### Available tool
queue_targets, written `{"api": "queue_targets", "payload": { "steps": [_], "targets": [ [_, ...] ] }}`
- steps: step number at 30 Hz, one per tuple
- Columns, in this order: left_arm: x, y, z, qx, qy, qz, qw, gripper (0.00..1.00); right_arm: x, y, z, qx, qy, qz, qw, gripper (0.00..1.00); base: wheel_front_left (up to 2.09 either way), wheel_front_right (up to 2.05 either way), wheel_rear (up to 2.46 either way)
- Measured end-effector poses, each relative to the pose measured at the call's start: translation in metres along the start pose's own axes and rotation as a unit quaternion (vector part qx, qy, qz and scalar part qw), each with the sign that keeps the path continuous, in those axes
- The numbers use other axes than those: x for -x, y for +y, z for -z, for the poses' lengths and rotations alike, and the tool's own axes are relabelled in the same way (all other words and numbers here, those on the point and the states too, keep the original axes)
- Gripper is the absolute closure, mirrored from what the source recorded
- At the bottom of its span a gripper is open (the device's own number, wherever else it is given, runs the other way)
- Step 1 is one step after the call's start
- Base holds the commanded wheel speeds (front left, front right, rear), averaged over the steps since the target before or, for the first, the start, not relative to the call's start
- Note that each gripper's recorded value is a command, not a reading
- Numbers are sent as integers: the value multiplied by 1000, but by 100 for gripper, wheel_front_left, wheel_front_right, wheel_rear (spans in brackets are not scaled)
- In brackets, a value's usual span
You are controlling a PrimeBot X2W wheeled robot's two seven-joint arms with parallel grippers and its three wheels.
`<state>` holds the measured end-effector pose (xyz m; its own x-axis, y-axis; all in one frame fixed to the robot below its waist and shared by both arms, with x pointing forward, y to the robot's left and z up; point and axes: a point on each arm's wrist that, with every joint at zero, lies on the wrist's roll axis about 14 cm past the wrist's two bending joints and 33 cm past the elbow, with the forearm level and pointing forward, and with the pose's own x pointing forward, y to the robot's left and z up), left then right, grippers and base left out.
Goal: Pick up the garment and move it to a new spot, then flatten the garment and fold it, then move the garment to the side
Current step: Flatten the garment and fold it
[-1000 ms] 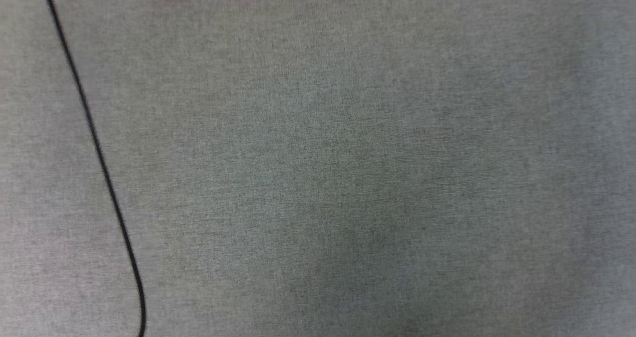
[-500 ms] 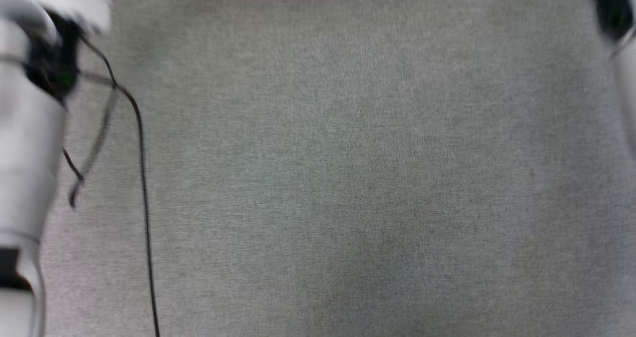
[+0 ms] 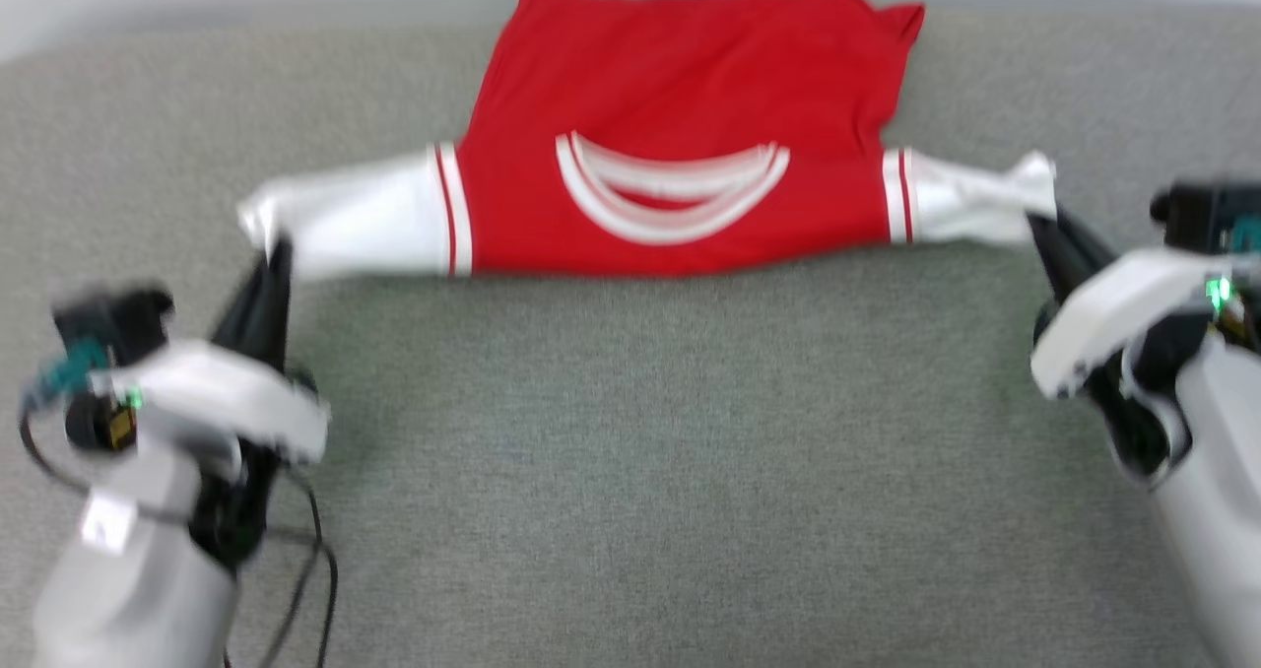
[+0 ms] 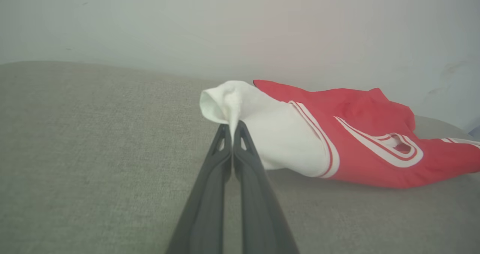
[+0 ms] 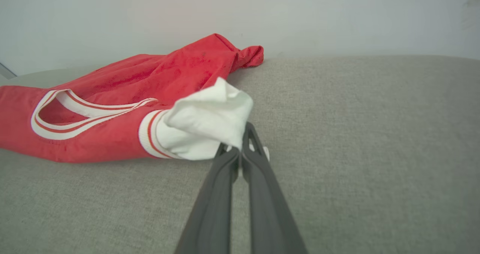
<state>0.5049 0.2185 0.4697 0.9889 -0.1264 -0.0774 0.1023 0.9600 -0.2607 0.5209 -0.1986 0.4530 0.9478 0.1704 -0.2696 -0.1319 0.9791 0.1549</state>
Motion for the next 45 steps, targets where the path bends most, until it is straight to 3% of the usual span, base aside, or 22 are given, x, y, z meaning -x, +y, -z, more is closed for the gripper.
{"api": "queue_targets", "payload": {
  "steps": [12,20,29,30,31,32,33,40,45],
  "targets": [
    [114,-2,31,43,21,-50,998,100,120,-16,55,-70,26,58,996,100,0,0,0],
    [184,0,54,59,55,-87,993,100,194,-6,87,-108,53,96,988,100,0,0,0],
    [206,-8,63,46,73,-86,992,100,224,6,111,-105,102,102,984,100,0,0,0],
    [206,-8,62,44,73,-85,993,100,223,8,112,-104,105,99,984,95,0,0,0],
    [205,-10,61,40,71,-82,993,100,222,9,112,-100,104,97,985,83,0,0,0],
    [204,-11,60,36,70,-80,994,100,221,10,111,-101,104,95,985,61,0,0,0],
    [202,-12,59,33,68,-76,994,100,219,13,110,-98,104,92,985,0,0,0,0],
    [181,-28,44,17,47,-46,998,100,185,12,62,-46,32,72,996,0,0,0,0],
    [165,-32,31,10,25,-40,999,100,146,2,28,-41,0,71,997,0,0,0,0]
  ]
}}
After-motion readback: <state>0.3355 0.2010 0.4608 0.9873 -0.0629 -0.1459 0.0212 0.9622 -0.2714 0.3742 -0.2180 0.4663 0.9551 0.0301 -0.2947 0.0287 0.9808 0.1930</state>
